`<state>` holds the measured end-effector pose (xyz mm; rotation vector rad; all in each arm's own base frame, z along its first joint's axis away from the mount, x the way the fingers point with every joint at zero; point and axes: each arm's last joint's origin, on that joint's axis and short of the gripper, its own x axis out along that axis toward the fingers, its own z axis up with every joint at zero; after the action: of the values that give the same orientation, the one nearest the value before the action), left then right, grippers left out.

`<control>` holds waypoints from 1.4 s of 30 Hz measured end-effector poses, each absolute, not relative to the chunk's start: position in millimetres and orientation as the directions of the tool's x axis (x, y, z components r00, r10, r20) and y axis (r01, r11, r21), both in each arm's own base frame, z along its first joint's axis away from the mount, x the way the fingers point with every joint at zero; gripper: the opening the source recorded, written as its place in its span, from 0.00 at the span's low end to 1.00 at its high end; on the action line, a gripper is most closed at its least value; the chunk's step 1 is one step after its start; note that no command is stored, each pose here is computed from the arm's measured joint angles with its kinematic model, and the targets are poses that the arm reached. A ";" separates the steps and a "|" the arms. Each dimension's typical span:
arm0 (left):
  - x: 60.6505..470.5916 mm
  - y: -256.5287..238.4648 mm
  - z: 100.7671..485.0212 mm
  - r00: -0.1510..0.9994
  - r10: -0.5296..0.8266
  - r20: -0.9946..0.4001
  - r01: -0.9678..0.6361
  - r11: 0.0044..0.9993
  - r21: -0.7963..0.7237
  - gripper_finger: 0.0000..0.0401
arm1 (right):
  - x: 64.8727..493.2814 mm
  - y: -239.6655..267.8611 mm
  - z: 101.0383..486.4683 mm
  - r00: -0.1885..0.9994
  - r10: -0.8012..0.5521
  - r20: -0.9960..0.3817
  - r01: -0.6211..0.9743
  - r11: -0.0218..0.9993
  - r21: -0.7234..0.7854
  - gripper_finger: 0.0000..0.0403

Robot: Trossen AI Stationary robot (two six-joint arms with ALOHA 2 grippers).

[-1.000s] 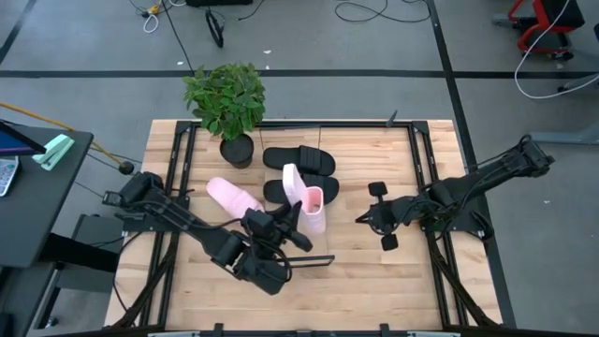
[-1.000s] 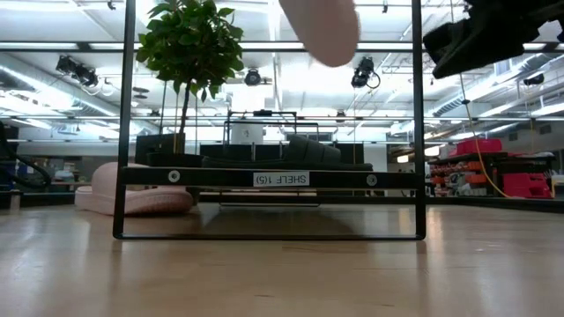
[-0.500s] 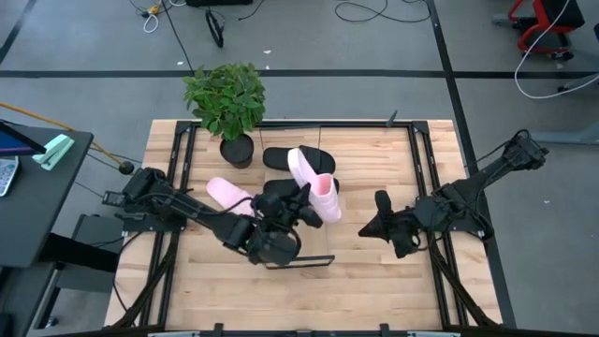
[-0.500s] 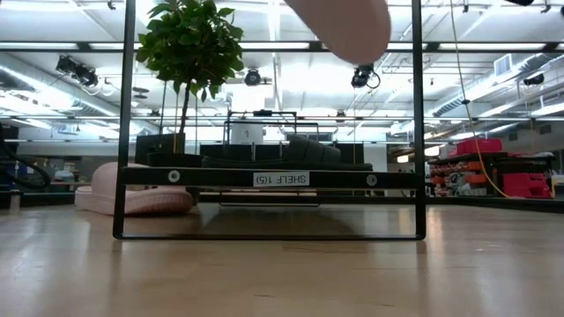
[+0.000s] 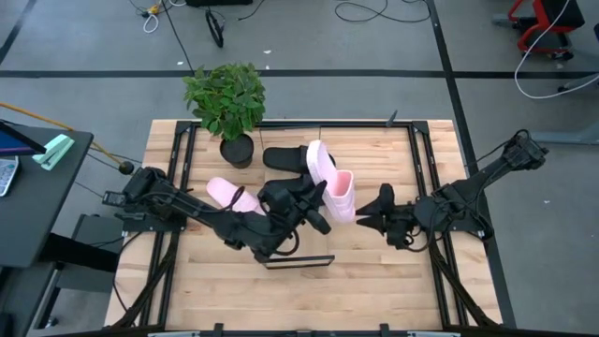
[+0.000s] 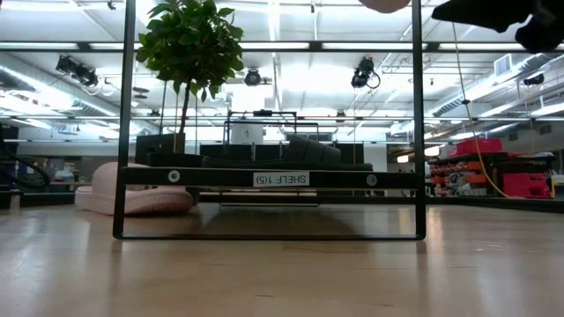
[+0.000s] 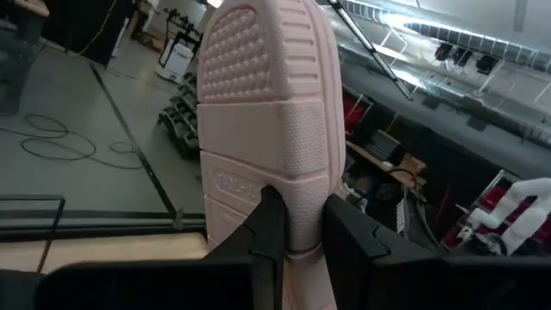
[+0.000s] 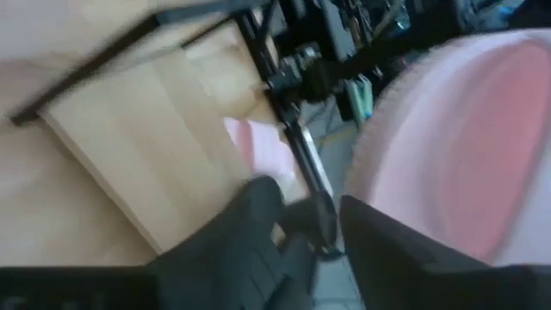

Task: Pick and place slides into the shelf
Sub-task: Put the bottom pink slipper on the shelf

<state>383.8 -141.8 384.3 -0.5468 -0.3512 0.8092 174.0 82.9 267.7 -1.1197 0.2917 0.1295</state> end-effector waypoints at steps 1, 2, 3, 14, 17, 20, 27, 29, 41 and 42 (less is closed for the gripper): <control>384.5 -142.2 383.2 0.644 0.760 0.089 -0.588 0.566 -0.577 0.15 | 173.8 82.8 268.3 0.956 -0.064 -0.287 -0.233 0.428 -0.873 0.50; 385.1 -142.4 382.8 0.643 0.761 0.090 -0.590 0.567 -0.575 0.15 | 173.3 82.8 268.6 0.956 -0.083 -0.281 -0.224 0.412 -0.883 0.53; 385.3 -142.3 382.9 0.639 0.763 0.093 -0.590 0.564 -0.578 0.15 | 172.6 82.8 269.1 0.956 -0.095 -0.276 -0.219 0.394 -0.893 0.55; 387.8 -136.0 385.2 0.646 0.755 0.109 -0.585 0.582 -0.564 0.15 | 173.0 82.3 273.9 0.961 -0.166 -0.222 -0.152 0.354 -0.923 0.62; 387.8 -136.0 385.7 0.646 0.755 0.113 -0.589 0.587 -0.556 0.15 | 172.9 81.8 274.5 0.959 -0.185 -0.215 -0.138 0.356 -0.924 0.59; 387.3 -136.5 387.1 0.647 0.753 0.122 -0.598 0.600 -0.532 0.15 | 171.4 82.6 274.9 0.952 -0.229 -0.203 -0.114 0.348 -0.930 0.58; 387.2 -137.5 387.5 0.655 0.744 0.130 -0.591 0.612 -0.525 0.15 | 161.3 95.1 277.1 0.944 -0.289 -0.160 -0.075 0.285 -0.956 0.56; 387.2 -137.3 387.9 0.657 0.742 0.133 -0.588 0.615 -0.525 0.15 | 158.6 98.3 277.5 0.943 -0.297 -0.151 -0.066 0.280 -0.958 0.56; 389.2 -138.3 385.1 0.672 0.727 0.142 -0.584 0.638 -0.502 0.14 | 147.7 107.6 283.2 0.917 -0.388 -0.089 0.022 0.272 -0.962 0.51; 388.6 -138.0 386.0 0.670 0.728 0.143 -0.583 0.635 -0.507 0.14 | 147.2 108.6 283.4 0.922 -0.377 -0.089 0.020 0.277 -0.961 0.50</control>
<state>388.6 -138.0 386.0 -0.4462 -0.3525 0.7669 147.2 108.6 283.4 -1.2681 0.3272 -0.2726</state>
